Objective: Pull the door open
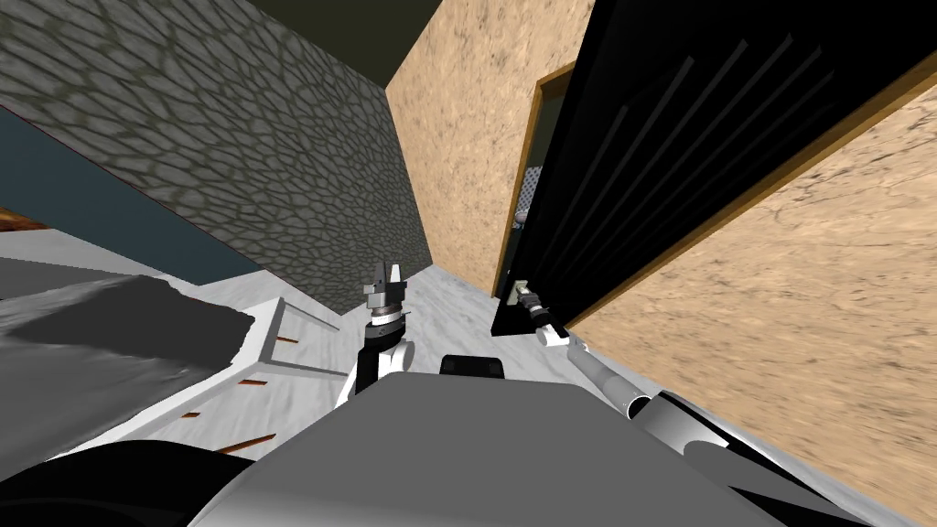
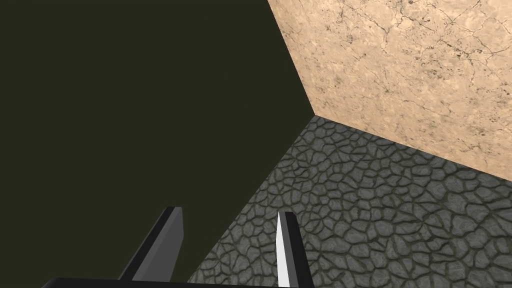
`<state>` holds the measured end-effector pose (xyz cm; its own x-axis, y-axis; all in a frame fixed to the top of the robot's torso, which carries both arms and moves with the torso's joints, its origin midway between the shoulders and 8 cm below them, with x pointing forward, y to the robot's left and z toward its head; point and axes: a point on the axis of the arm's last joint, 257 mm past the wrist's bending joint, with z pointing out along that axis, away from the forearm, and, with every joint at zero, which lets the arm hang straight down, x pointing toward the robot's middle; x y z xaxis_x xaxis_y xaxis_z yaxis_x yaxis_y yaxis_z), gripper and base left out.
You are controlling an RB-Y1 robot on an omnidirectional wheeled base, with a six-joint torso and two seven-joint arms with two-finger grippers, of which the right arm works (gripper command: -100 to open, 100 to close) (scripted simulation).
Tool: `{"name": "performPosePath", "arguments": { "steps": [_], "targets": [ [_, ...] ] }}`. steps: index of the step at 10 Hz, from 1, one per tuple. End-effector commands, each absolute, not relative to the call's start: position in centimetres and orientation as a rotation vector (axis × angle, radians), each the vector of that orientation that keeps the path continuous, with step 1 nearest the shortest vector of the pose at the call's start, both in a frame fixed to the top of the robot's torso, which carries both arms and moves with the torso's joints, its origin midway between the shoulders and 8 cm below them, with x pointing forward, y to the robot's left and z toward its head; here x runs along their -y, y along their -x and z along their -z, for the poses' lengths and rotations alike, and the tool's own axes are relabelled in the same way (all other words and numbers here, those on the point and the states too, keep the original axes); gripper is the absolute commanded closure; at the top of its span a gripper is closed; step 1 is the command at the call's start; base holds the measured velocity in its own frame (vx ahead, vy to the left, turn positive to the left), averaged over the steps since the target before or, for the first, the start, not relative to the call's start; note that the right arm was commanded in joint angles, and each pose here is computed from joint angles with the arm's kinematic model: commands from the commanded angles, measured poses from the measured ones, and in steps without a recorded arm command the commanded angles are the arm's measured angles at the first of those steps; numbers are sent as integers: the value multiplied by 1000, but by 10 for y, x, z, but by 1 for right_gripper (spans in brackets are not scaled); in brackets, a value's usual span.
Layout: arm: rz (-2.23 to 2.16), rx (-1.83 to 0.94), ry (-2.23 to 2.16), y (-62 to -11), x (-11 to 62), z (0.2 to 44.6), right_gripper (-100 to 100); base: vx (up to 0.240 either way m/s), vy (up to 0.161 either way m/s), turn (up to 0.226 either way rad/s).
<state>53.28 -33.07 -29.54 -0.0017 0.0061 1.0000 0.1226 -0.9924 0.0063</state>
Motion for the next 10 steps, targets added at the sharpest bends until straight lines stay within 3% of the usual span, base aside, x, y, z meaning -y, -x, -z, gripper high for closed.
{"name": "performPosePath", "arguments": {
  "steps": [1, 10],
  "targets": [
    [2147, 164, 2145, -527, 326, 296, 100, -164, -115, 92],
    [2082, 280, 2082, -499, 315, 297, 100, -177, -117, 93]
  ]
}}
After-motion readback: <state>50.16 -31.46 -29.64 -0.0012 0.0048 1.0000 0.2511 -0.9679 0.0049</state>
